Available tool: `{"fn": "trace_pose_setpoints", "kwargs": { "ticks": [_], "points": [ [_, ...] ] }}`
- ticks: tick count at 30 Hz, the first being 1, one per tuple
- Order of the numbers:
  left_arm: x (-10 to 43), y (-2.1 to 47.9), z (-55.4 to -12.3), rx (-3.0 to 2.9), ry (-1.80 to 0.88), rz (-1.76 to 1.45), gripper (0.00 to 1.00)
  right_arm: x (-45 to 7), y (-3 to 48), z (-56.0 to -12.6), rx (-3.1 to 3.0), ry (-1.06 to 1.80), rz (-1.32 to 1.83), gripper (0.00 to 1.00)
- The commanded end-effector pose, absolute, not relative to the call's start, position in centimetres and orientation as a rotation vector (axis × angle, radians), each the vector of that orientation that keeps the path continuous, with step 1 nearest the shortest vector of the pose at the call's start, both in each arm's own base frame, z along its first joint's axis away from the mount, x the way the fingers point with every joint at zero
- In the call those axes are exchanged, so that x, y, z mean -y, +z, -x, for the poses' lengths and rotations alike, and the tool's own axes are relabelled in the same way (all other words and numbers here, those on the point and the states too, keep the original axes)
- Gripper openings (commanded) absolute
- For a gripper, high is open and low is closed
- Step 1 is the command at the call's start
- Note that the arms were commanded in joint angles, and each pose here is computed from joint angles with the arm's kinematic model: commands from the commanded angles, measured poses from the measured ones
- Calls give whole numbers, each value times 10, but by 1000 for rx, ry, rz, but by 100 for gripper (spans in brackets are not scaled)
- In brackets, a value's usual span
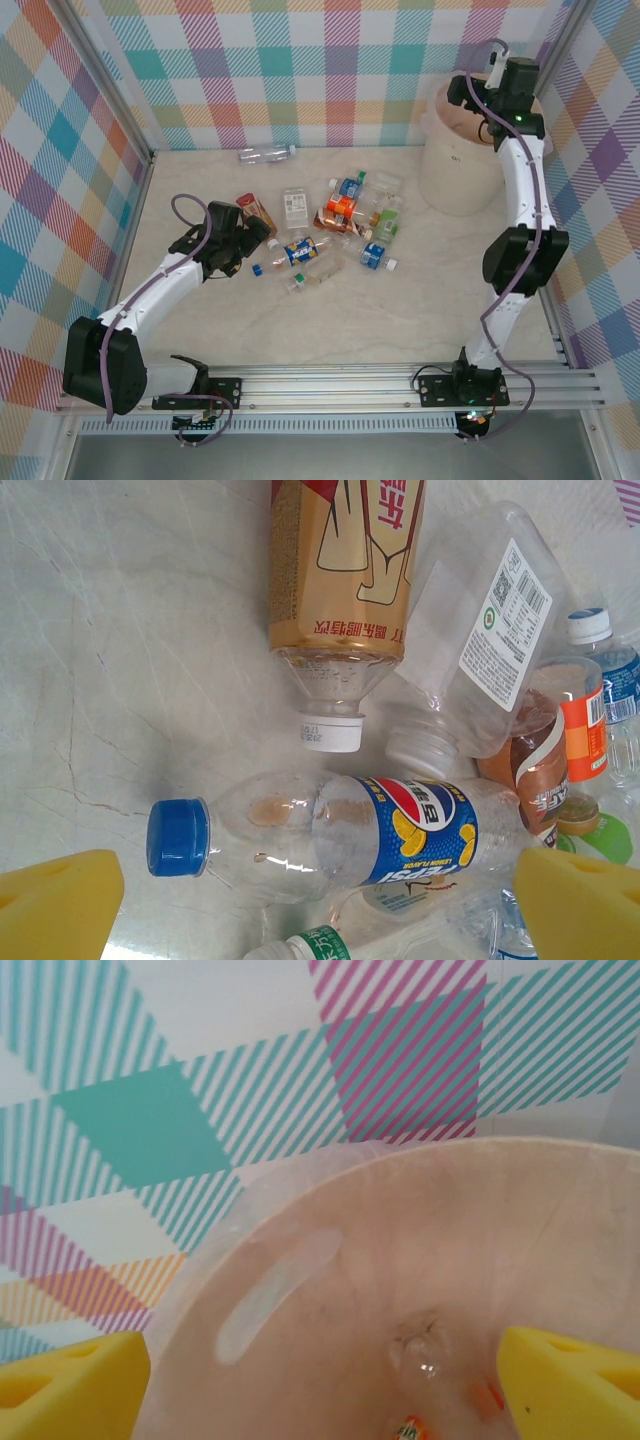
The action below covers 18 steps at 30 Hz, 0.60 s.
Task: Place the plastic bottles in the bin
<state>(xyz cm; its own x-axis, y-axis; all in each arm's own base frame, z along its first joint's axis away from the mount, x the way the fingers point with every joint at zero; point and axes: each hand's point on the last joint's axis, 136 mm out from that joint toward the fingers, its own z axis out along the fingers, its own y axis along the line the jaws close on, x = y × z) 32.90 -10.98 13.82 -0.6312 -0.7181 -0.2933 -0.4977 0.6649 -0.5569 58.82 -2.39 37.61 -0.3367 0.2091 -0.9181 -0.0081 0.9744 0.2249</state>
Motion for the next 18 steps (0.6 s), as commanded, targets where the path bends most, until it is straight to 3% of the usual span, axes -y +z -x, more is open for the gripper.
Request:
{"fn": "trace_pose_setpoints", "kwargs": {
  "ticks": [1,4,18],
  "points": [
    [108,139,-330,-2388,-588,946,100,4,414,-560,-1828,349,-132,93],
    [108,137,-330,-2399,-583,962,100,-9,411,-545,-1815,410,-91,100],
    [116,133,-337,-2435,-608,932,100,-80,384,-443,-1813,697,23,100]
  ]
}}
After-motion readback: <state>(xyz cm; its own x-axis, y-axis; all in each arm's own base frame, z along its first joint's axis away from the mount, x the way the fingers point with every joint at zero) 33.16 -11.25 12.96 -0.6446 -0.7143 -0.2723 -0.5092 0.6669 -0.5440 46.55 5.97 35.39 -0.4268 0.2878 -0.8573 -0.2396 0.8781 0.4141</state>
